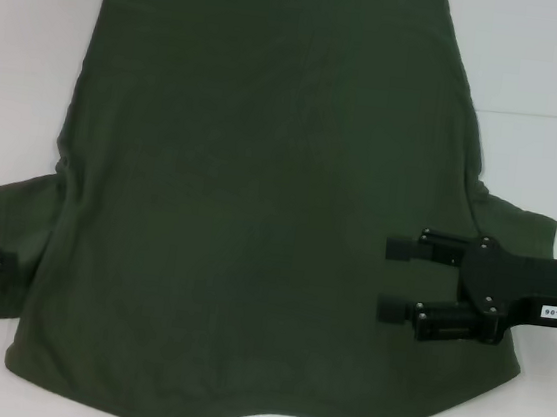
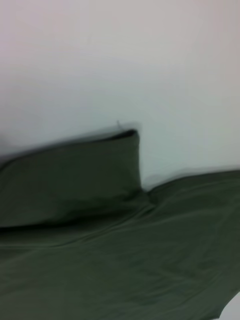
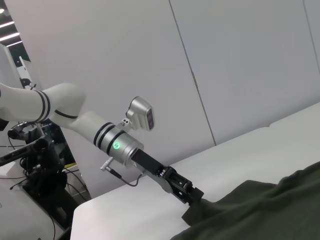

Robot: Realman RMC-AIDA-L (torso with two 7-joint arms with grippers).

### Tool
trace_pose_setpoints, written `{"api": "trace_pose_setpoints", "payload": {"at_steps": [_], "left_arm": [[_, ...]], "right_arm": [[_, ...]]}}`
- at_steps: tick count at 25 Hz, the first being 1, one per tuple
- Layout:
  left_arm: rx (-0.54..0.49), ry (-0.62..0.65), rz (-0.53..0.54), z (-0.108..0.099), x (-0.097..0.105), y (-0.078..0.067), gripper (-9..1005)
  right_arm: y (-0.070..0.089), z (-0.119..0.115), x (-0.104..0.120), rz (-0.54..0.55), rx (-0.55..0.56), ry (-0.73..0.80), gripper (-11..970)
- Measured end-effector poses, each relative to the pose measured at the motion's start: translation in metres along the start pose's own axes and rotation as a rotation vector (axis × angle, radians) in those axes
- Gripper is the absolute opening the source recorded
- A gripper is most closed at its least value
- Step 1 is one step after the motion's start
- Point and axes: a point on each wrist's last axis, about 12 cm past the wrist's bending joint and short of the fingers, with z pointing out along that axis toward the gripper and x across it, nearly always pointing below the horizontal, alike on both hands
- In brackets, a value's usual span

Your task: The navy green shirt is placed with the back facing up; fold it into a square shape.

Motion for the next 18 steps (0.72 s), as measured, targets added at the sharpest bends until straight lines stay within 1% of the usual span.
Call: {"api": "trace_pose_setpoints", "payload": {"at_steps": [8, 16, 18], "left_arm": [[0.026, 0.009, 0.004, 0.008, -0.002, -0.005, 877], [0.022, 0.008, 0.008, 0.014, -0.005, -0.007, 869], [0.013, 0.024, 0.019, 0.017, -0.006, -0.008, 868]], "right_arm": [[0.0, 0.001, -0.001, -0.003, -0.003, 0.0, 946], [0.0, 0.001, -0.001, -0.005, -0.003, 0.0, 946], [0.0, 0.001, -0.001, -0.006, -0.003, 0.0, 946]]}}
